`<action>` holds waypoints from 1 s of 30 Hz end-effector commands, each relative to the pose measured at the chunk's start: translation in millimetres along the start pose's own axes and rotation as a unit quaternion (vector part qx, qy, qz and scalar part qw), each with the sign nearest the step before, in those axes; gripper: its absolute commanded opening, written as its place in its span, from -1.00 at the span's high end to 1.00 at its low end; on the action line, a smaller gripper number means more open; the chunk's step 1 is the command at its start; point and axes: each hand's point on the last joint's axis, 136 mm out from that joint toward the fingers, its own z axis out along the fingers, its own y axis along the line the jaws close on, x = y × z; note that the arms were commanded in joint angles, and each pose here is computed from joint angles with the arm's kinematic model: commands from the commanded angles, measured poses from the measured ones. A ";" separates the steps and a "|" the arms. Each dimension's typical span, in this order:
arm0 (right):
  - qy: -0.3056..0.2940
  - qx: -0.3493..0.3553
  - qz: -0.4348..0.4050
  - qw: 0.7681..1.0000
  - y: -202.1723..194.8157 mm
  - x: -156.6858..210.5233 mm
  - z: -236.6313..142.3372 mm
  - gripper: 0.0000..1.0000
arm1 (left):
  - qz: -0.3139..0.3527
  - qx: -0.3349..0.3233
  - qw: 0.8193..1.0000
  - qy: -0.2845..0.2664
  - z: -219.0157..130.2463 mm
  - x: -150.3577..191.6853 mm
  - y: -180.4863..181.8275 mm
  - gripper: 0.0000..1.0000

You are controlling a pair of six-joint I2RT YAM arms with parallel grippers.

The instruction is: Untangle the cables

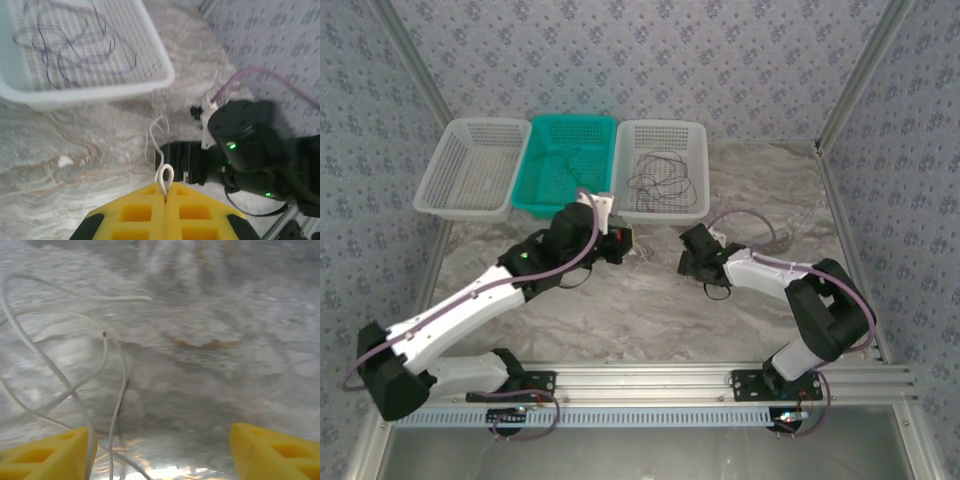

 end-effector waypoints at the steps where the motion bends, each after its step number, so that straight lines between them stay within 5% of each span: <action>1: 0.002 0.061 0.048 0.997 -44.8 6.2 -0.5 -0.44 | 0.014 -0.028 0.997 -0.065 -43.0 -39.2 10.1 1.00; 8: -0.010 0.096 0.133 0.986 -101.6 2.2 -13.4 -0.46 | -0.007 -0.062 0.985 -0.160 -115.1 -88.4 39.9 1.00; 13: -0.075 0.033 0.089 0.993 -75.6 -27.1 -46.7 -0.53 | 0.000 -0.080 0.978 -0.195 -140.1 -106.3 46.8 1.00; 19: -0.122 -0.039 0.045 0.991 -35.3 -44.5 -83.7 -0.66 | 0.054 -0.144 0.952 -0.264 -165.2 -168.2 65.4 1.00; 30: -0.140 -0.045 0.011 0.989 -28.3 -46.4 -119.2 -0.70 | 0.012 -0.298 0.897 -0.326 -184.1 -277.8 211.4 1.00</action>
